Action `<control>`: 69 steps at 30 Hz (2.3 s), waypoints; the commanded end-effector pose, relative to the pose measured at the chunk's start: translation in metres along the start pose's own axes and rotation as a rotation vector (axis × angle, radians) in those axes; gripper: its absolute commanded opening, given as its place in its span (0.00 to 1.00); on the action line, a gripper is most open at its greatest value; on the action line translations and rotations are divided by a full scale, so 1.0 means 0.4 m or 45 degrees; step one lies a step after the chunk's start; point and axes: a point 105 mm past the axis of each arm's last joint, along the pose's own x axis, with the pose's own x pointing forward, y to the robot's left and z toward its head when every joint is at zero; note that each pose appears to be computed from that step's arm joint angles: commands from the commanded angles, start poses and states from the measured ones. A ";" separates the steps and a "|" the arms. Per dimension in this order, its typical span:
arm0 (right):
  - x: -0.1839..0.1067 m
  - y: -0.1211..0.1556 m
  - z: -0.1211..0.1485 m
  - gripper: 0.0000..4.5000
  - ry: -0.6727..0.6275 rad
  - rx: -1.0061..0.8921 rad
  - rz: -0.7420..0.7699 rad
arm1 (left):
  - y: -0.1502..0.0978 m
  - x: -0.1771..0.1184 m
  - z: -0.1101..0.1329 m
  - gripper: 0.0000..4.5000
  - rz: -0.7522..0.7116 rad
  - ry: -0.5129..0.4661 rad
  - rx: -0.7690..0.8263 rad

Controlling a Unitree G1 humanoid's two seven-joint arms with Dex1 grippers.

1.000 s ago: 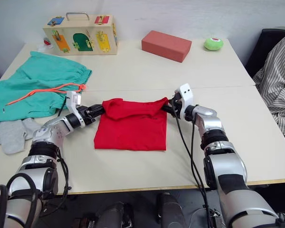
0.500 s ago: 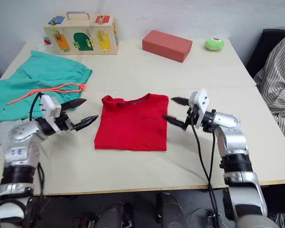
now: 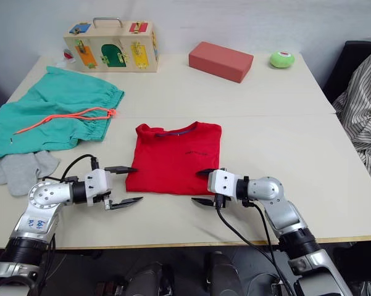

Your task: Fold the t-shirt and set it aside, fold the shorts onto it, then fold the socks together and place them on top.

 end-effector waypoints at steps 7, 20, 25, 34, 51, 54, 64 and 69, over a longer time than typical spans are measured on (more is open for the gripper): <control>-0.031 0.023 -0.026 0.14 0.042 -0.046 0.038 | -0.026 0.009 -0.046 0.40 -0.112 0.103 -0.065; -0.114 0.163 0.048 0.00 0.009 0.103 0.083 | -0.184 -0.087 0.051 0.01 -0.081 0.050 -0.195; -0.120 0.180 0.039 0.00 0.021 0.212 0.075 | -0.204 -0.091 0.040 0.01 -0.029 0.095 -0.207; -0.186 0.216 0.137 0.54 -0.255 0.590 0.274 | -0.217 -0.150 0.082 0.21 -0.165 -0.028 -0.341; 0.026 0.106 0.110 0.00 -0.390 0.402 0.090 | -0.103 0.017 0.094 0.00 0.044 -0.196 -0.494; 0.057 0.093 0.078 0.00 -0.350 0.377 0.063 | -0.115 0.033 0.047 0.00 0.043 -0.134 -0.495; 0.041 -0.029 -0.043 0.00 -0.222 0.568 -0.260 | -0.169 0.026 -0.040 0.00 0.045 0.000 -0.613; -0.009 -0.091 -0.116 0.00 -0.167 0.687 -0.479 | -0.173 0.015 -0.063 0.00 0.062 0.008 -0.619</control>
